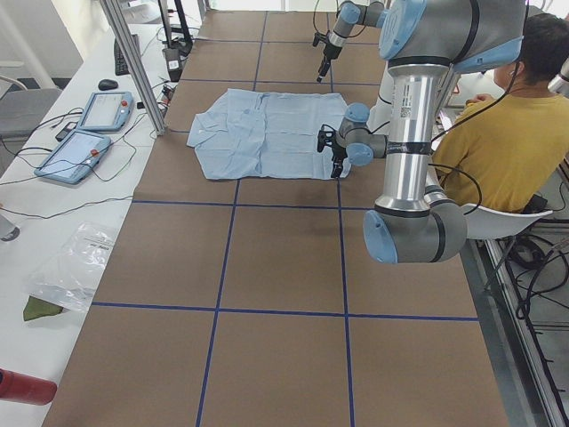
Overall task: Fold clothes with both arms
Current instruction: 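Move both grippers to the shirt hem corners nearest the robot and grasp them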
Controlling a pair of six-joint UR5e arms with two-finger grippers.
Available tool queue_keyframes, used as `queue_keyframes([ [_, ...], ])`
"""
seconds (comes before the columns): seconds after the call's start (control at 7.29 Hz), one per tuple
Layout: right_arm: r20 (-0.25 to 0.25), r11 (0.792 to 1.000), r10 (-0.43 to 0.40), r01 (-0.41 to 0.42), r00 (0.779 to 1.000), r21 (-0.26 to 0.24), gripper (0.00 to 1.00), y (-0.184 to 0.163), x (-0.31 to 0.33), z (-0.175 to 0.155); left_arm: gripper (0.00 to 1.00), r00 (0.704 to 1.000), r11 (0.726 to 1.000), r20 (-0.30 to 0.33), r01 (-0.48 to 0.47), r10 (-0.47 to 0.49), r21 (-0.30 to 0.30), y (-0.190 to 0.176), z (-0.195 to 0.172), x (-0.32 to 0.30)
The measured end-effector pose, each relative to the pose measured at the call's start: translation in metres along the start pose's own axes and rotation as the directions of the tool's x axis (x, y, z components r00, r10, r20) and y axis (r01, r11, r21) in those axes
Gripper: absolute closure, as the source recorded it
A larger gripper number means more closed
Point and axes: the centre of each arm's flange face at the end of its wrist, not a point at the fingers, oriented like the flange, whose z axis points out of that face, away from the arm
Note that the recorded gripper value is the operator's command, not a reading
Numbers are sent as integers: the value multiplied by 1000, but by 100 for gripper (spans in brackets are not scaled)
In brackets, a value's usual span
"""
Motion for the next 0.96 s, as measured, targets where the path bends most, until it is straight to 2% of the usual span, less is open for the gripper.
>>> queue_keyframes([
  [0.55, 0, 1000, -4, 4, 1000, 3, 0, 4, -1, 1, 52, 1000, 1000, 24, 16, -16, -9, 4, 5, -3],
  [0.69, 0, 1000, -5, 5, 1000, 3, 0, 4, -1, 1, 72, 1000, 1000, 27, 17, -16, -10, 5, 5, -3],
  [0.82, -1, 1000, -6, 6, 1000, 2, 0, 5, 0, 1, 95, 999, 1000, 27, 16, -16, -12, 5, 5, -3],
  [0.96, -2, 1000, -8, 8, 1000, 1, 0, 6, 0, 2, 100, 999, 1000, 29, 15, -15, -13, 6, 5, -3],
])
